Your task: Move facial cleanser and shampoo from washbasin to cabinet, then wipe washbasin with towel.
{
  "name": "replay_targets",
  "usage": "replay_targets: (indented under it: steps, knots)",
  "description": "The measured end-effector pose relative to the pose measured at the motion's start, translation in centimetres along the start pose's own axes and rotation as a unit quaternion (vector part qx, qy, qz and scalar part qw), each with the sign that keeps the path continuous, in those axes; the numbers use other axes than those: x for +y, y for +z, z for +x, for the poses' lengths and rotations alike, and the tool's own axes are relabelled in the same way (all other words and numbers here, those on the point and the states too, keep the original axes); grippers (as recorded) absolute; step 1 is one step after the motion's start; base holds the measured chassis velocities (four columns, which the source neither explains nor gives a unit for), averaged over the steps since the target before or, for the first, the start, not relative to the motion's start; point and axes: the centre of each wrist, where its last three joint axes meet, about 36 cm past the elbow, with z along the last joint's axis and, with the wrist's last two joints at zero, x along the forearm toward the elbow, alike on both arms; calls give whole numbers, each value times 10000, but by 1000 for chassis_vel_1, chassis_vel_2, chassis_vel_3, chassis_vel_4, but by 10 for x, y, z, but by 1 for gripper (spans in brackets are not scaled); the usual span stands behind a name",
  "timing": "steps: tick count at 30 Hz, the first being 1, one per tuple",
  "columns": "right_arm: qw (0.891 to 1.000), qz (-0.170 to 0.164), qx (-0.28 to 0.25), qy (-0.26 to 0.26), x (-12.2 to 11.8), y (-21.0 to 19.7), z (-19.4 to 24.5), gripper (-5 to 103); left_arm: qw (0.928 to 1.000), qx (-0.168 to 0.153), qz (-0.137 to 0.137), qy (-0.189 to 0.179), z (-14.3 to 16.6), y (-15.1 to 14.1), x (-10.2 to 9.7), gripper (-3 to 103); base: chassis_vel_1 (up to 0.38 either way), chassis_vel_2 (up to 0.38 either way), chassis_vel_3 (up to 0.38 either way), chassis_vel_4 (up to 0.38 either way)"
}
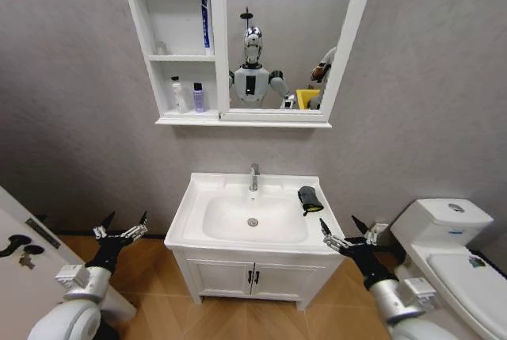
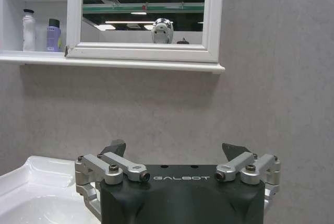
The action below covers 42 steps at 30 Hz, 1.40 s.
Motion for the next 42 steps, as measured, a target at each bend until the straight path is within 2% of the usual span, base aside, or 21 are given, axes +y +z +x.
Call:
replay_targets:
  steps: [5,6,7,9,15,17,24,29,42]
  knots:
    - [9994,-151,-7,315,7,-6,9,100,10000,0,0,0,0,0,0,100,0,0,0,0]
    - [9980,-243,-29,583,12,-9,13,100,10000,1,0,0,0,0,0,100,0,0,0,0]
    - [9980,-243,-29,583,12,-9,13,100,10000,1,0,0,0,0,0,100,0,0,0,0]
    - [9954,-327,-42,900,16,-11,18,100,10000,1,0,0,0,0,0,100,0,0,0,0]
    - [9924,-339,-6,1184,18,-9,23,100,10000,0,0,0,0,0,0,100,0,0,0,0]
    - [9906,-212,28,1351,17,-1,25,100,10000,1,0,0,0,0,0,100,0,0,0,0]
    - [9887,-168,113,1484,17,13,29,100,10000,1,0,0,0,0,0,100,0,0,0,0]
    - [9885,-301,242,1462,22,12,28,100,10000,1,0,0,0,0,0,100,0,0,0,0]
    - [9885,-324,249,1457,23,11,27,100,10000,1,0,0,0,0,0,100,0,0,0,0]
